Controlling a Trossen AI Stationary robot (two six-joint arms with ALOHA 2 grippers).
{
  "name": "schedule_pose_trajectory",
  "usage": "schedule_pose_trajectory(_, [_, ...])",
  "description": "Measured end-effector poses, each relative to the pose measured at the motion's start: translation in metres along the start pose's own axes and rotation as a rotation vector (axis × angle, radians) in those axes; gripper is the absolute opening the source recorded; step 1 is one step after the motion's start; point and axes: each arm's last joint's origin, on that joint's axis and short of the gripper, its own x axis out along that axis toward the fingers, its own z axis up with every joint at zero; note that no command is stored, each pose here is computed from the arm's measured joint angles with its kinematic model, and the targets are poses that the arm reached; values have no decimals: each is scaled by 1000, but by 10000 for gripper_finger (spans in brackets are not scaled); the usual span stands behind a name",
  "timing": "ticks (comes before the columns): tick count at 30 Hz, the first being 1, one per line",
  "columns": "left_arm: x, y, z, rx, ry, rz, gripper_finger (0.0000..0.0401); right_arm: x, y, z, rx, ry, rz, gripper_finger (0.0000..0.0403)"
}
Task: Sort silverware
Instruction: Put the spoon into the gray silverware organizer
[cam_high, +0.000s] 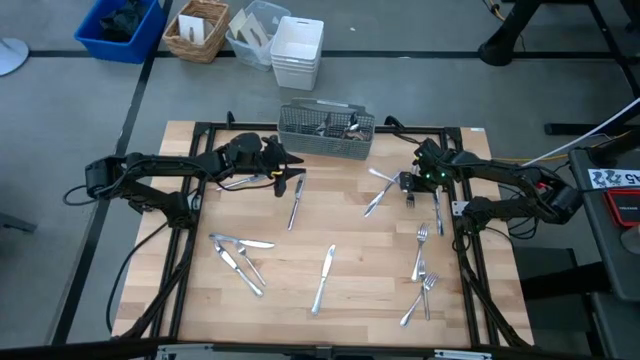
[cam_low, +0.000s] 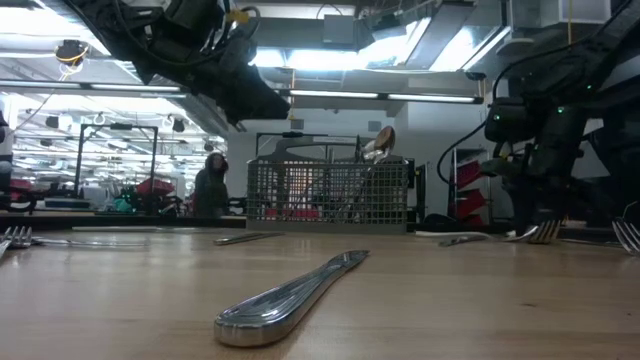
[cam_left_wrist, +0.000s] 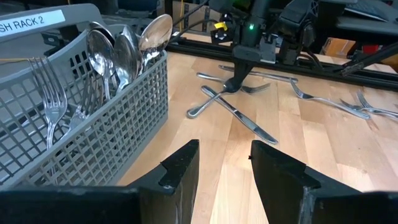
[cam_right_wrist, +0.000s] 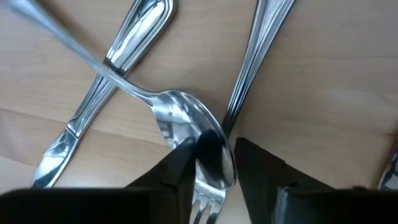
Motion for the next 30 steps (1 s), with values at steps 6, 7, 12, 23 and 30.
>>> schedule_pose_trajectory(6, [0,0,-4,-6,38,0,139,1,2,1,-11,-3,27,83])
schedule_pose_trajectory(7, [0,0,-4,-7,42,0,139,1,2,1,-14,-6,30,80])
schedule_pose_trajectory(12, [0,0,-4,-6,42,0,139,0,3,2,-19,-6,40,59])
schedule_pose_trajectory(23, [0,0,-4,-6,43,0,139,-9,14,9,-91,3,95,13])
schedule_pose_trajectory(30, [0,0,-4,-7,43,0,139,-22,20,14,-180,-15,15,12])
